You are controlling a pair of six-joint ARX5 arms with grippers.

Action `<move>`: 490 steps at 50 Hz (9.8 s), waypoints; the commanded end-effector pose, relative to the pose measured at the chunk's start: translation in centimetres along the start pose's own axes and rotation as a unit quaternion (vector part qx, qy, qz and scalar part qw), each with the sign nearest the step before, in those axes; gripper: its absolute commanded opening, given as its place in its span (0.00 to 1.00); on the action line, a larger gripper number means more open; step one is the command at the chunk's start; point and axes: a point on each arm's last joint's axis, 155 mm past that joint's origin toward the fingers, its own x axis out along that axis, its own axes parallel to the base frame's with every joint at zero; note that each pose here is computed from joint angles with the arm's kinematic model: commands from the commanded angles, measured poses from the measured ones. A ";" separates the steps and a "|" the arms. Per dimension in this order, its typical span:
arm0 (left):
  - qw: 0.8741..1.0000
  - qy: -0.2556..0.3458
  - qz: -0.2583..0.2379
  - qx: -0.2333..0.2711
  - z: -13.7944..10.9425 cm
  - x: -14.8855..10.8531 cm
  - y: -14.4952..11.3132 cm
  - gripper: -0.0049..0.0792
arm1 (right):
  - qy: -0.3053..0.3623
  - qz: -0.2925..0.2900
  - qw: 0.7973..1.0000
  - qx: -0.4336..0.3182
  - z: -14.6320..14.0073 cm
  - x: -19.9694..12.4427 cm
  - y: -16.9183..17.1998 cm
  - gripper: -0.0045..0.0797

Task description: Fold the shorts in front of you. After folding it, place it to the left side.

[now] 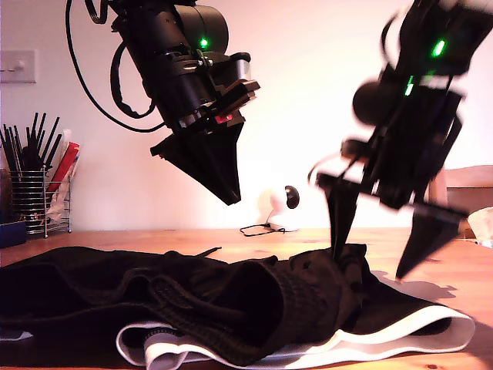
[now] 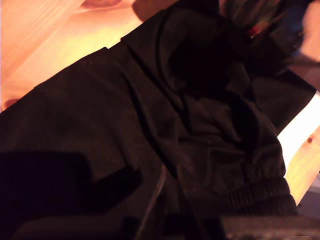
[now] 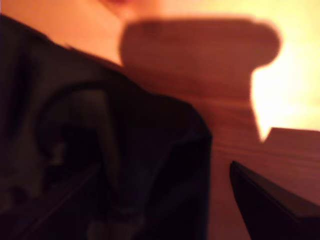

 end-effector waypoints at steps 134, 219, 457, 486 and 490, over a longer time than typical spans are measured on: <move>0.994 0.079 0.030 -0.072 -5.4 5.2 9.7 0.13 | 0.214 -0.131 0.967 -0.048 -9.2 -1.0 -11.2 0.04; 0.995 0.022 -0.065 -0.070 -3.7 10.5 1.7 0.13 | 0.063 0.121 0.986 -0.091 -0.7 -13.4 7.7 0.04; 0.997 0.028 -0.006 -0.065 -4.9 -1.4 1.0 0.05 | 0.035 0.219 0.953 -0.205 -3.9 -15.9 17.9 0.04; 0.988 0.077 0.087 -0.101 -8.4 -3.6 6.7 0.05 | 0.075 0.185 0.954 -0.225 -4.6 -10.4 18.7 0.04; 0.985 0.085 0.102 -0.108 -9.0 -3.9 7.6 0.05 | 0.082 0.184 0.952 -0.229 -4.8 -9.3 19.0 0.04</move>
